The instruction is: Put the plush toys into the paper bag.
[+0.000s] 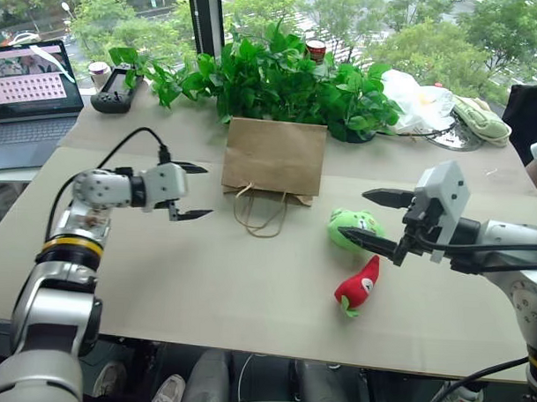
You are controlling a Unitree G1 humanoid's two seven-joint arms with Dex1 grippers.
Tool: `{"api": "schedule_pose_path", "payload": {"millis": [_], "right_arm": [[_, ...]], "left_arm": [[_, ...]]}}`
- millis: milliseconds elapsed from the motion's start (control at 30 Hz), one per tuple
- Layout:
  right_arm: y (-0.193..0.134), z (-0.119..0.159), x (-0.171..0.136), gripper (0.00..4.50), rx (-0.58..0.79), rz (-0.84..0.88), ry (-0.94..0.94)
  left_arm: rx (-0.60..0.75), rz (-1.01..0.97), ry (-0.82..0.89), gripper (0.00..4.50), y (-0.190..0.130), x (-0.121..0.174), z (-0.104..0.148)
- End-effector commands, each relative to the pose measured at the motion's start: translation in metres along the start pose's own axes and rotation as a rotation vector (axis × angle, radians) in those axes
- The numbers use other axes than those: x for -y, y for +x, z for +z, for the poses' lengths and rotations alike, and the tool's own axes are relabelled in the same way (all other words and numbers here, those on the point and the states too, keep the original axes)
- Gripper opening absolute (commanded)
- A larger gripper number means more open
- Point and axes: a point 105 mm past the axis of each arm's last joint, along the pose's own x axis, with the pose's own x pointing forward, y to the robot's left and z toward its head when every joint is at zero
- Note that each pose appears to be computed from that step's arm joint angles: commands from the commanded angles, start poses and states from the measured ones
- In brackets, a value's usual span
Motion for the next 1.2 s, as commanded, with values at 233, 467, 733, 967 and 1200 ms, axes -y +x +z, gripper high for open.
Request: {"api": "schedule_pose_path", "payload": {"millis": [233, 467, 733, 967, 1200], "right_arm": [[-0.001, 0.011, -0.008, 4.44, 0.033, -0.064, -0.016], [0.0, 0.012, -0.009, 4.44, 0.042, -0.09, -0.01], [0.002, 0.011, -0.008, 4.5, 0.044, -0.101, -0.007], [0.004, 0.011, -0.007, 4.5, 0.046, -0.104, -0.008], [0.008, 0.008, -0.006, 4.5, 0.044, -0.108, -0.003]], "left_arm": [[0.06, 0.124, 0.135, 4.5, 0.043, -0.025, 0.028], [0.079, 0.113, 0.127, 4.5, 0.045, -0.026, 0.032], [0.083, 0.078, 0.112, 1.82, 0.047, -0.018, 0.031], [0.086, 0.068, 0.107, 0.01, 0.048, -0.016, 0.03], [0.122, 0.069, 0.073, 0.01, 0.043, -0.017, 0.033]]}}
